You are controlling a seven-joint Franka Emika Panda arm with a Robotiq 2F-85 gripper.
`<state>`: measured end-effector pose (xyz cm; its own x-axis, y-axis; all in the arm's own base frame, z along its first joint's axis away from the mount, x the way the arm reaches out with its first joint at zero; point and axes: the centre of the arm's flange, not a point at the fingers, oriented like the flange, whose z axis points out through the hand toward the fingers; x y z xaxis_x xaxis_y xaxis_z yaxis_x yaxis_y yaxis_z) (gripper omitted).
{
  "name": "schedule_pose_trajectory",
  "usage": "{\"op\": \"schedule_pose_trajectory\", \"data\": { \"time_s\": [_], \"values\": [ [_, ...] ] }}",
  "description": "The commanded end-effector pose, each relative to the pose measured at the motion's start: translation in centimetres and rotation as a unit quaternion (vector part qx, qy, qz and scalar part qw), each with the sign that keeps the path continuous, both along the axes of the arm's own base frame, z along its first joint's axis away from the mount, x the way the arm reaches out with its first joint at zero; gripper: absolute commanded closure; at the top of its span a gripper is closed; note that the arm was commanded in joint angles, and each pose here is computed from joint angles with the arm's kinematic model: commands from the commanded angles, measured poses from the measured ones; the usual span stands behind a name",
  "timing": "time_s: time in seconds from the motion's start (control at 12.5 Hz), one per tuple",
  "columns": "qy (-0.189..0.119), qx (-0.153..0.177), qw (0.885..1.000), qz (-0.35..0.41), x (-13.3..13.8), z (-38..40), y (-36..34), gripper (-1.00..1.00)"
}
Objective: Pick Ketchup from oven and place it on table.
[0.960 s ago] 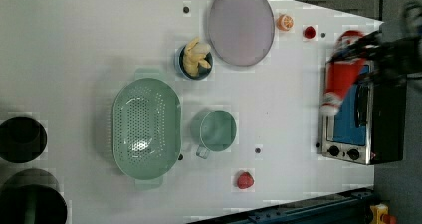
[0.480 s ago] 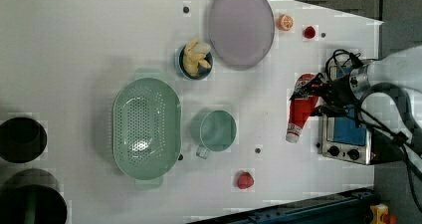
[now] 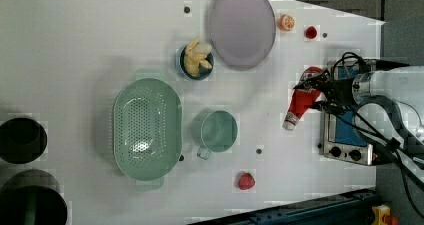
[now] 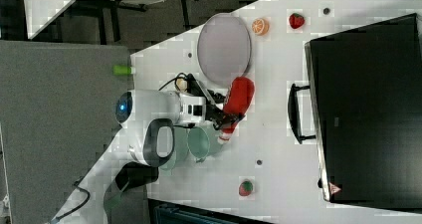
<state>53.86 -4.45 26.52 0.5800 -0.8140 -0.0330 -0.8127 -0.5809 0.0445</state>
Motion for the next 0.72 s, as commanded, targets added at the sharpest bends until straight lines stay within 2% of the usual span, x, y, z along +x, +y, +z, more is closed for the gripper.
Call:
{"op": "schedule_pose_trajectory", "data": {
  "time_s": [0.08, 0.24, 0.48, 0.72],
  "values": [
    [0.014, -0.005, 1.0, -0.001, -1.3, -3.6, 1.2, -0.54],
    [0.009, -0.006, 1.0, -0.005, -0.9, -3.8, 1.4, -0.97],
    [-0.036, 0.0, 0.999, -0.006, 0.7, 1.3, 1.8, -1.0],
    [-0.081, 0.014, 0.997, -0.004, 1.7, 9.8, 2.0, -1.0]
  ]
}}
